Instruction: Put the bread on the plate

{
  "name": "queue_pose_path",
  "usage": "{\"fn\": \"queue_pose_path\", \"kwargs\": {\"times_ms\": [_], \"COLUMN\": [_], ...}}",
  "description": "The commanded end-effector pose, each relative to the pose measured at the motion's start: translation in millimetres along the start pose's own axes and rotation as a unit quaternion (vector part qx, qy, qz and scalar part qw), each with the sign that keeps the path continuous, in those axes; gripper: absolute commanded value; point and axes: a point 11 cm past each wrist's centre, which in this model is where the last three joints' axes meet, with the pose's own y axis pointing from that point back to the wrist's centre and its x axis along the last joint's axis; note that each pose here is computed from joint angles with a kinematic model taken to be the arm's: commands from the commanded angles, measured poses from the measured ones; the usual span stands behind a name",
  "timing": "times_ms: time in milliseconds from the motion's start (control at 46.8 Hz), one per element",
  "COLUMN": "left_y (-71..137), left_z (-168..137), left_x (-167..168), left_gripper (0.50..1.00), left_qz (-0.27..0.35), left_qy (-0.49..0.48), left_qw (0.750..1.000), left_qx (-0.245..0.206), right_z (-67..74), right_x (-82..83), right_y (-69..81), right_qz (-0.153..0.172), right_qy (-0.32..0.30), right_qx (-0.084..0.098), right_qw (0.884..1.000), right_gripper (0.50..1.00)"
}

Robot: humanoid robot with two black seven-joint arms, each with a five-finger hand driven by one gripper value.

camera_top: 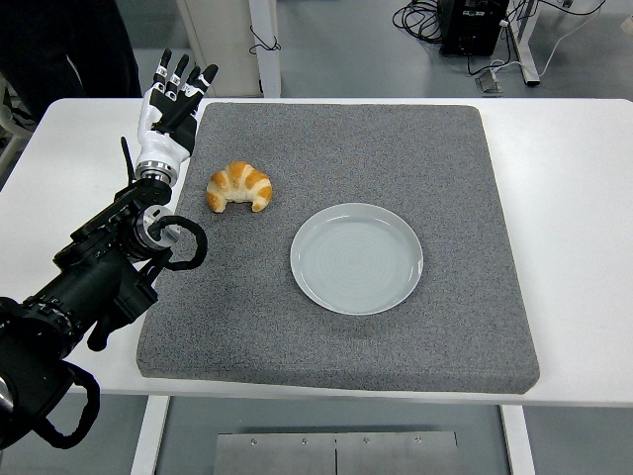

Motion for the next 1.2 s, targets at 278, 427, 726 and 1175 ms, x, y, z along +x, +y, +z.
{"fn": "queue_pose_path", "kwargs": {"times_ms": [278,427,726,1175], "left_y": [0,0,1,-1], "left_z": [0,0,-9,3], "left_x": [0,-2,-10,-17], "left_gripper": [0.971,0.971,0.971,0.971], "left_qz": [-0.001,-0.003,-0.033,-0.071], "left_qy": [0.000,-0.003,-0.039,-0.095], "left_qw": [1.000,1.000,0.998,0.991], "left_qx": [-0.001,0.000,0.030,0.068], "right_z": [0.0,0.0,0.0,0.0], "right_x": [0.0,0.0,0.0,0.0], "right_y": [0.0,0.0,0.0,0.0], "right_qz": [0.000,0.000,0.000,0.000], "right_qy": [0.000,0.000,0.000,0.000], "right_qx": [0.000,0.000,0.000,0.000], "right_qw": [1.000,1.000,1.000,1.000], "right_gripper": [1.000,1.000,1.000,1.000]}}
